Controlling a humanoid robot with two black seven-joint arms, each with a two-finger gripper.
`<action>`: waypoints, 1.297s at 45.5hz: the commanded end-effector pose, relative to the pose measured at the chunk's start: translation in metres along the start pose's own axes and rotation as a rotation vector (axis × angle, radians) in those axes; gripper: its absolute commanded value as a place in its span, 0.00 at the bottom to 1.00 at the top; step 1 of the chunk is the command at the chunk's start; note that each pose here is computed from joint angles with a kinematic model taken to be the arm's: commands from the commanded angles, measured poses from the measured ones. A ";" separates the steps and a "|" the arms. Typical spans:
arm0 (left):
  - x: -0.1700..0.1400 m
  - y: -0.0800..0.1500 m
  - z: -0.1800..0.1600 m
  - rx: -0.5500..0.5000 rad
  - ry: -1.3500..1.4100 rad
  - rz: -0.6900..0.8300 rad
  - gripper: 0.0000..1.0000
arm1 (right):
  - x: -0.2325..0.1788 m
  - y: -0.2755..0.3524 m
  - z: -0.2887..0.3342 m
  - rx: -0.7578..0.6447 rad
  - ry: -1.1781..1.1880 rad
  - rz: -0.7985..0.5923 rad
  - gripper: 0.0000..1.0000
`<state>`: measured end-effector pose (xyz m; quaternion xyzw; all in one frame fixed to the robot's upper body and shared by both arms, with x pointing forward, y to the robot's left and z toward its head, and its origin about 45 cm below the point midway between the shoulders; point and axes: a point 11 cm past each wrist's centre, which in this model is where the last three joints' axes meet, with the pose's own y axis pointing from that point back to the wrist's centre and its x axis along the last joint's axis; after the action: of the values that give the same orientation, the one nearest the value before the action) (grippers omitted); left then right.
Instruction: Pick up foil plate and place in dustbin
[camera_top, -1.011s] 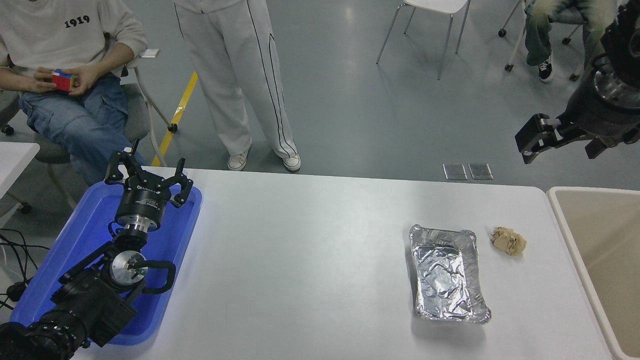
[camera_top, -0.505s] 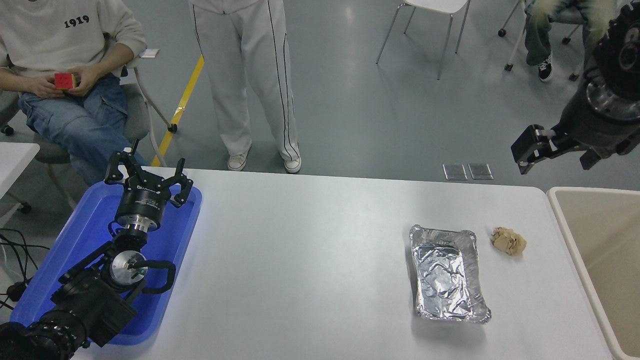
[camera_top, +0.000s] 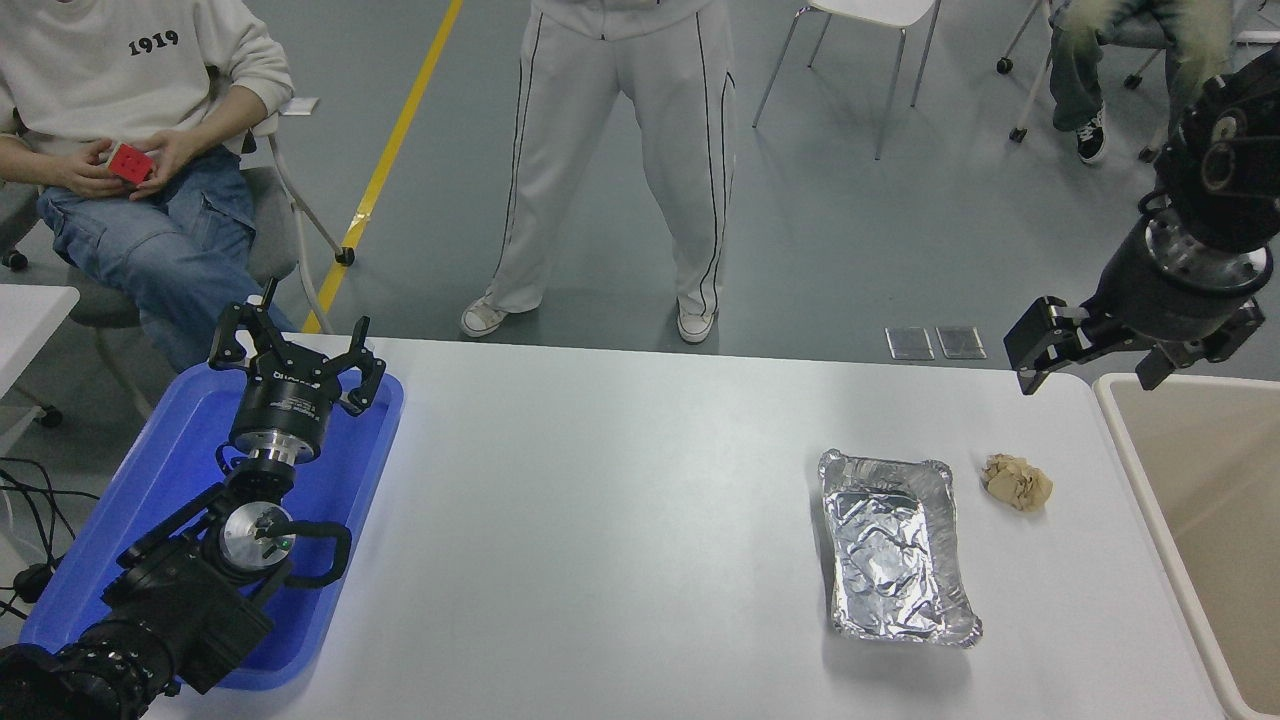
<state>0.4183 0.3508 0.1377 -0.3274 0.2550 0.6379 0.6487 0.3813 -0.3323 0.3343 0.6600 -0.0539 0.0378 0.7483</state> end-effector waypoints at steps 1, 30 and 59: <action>0.000 0.000 0.000 0.000 0.000 0.000 1.00 | -0.011 -0.023 -0.005 0.040 -0.007 -0.054 1.00; 0.000 0.000 0.000 0.000 0.000 0.000 1.00 | -0.041 -0.121 -0.024 0.129 -0.036 0.008 1.00; 0.000 0.000 0.000 0.002 0.001 -0.001 1.00 | -0.070 -0.209 -0.009 0.111 -0.140 0.066 1.00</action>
<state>0.4182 0.3507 0.1378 -0.3276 0.2552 0.6376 0.6488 0.3458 -0.3307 0.1526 0.7108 -0.1020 0.0309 0.6953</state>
